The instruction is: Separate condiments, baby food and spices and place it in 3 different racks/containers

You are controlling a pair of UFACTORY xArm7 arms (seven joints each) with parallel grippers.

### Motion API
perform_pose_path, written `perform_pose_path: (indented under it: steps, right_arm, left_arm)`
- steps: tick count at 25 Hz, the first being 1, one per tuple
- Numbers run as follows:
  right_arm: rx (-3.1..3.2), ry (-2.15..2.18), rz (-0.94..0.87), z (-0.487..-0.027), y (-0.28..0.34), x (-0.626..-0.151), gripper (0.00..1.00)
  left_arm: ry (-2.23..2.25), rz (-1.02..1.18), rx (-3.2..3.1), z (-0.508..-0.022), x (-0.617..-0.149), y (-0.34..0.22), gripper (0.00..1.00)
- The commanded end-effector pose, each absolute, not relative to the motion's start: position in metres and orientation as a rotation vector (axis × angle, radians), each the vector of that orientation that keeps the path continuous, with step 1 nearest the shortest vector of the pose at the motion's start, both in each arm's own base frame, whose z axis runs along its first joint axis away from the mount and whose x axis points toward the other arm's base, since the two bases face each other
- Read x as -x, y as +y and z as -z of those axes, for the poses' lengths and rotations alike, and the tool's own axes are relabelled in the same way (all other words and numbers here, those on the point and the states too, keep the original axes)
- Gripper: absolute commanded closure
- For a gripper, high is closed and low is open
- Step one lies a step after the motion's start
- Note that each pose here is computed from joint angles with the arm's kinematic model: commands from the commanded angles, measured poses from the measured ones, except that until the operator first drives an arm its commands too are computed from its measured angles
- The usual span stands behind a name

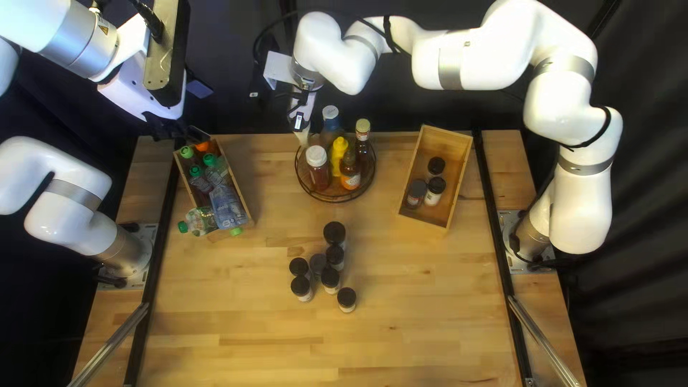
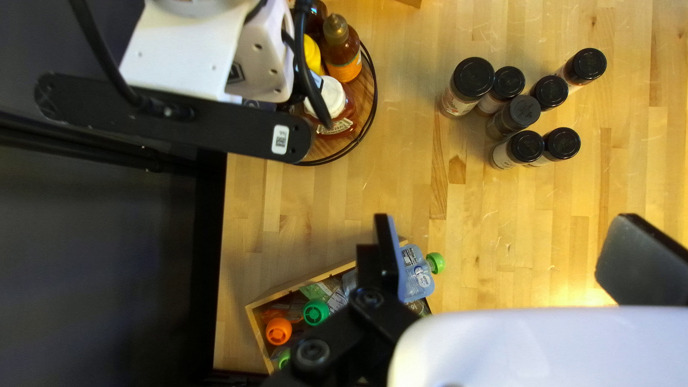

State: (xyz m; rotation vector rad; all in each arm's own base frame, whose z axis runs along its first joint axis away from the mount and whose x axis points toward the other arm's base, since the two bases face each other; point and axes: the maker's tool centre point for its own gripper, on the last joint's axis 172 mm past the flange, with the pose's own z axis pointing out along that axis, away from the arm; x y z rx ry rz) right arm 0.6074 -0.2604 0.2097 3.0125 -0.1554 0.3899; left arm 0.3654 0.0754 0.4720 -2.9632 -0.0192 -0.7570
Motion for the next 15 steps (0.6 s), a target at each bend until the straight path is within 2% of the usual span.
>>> perform_pose_path:
  steps: [1,15]
  right_arm:
    - [-3.023,-0.158,-0.373,-0.198,-0.265,-0.606,1.00]
    - [-3.064,-0.144,-0.331,-0.183,-0.261,-0.607,1.00]
  left_arm:
    - [-0.019,0.757,2.963,-0.472,-0.365,0.075,0.00]
    - [-0.019,0.757,2.963,-0.472,-0.365,0.075,0.00]
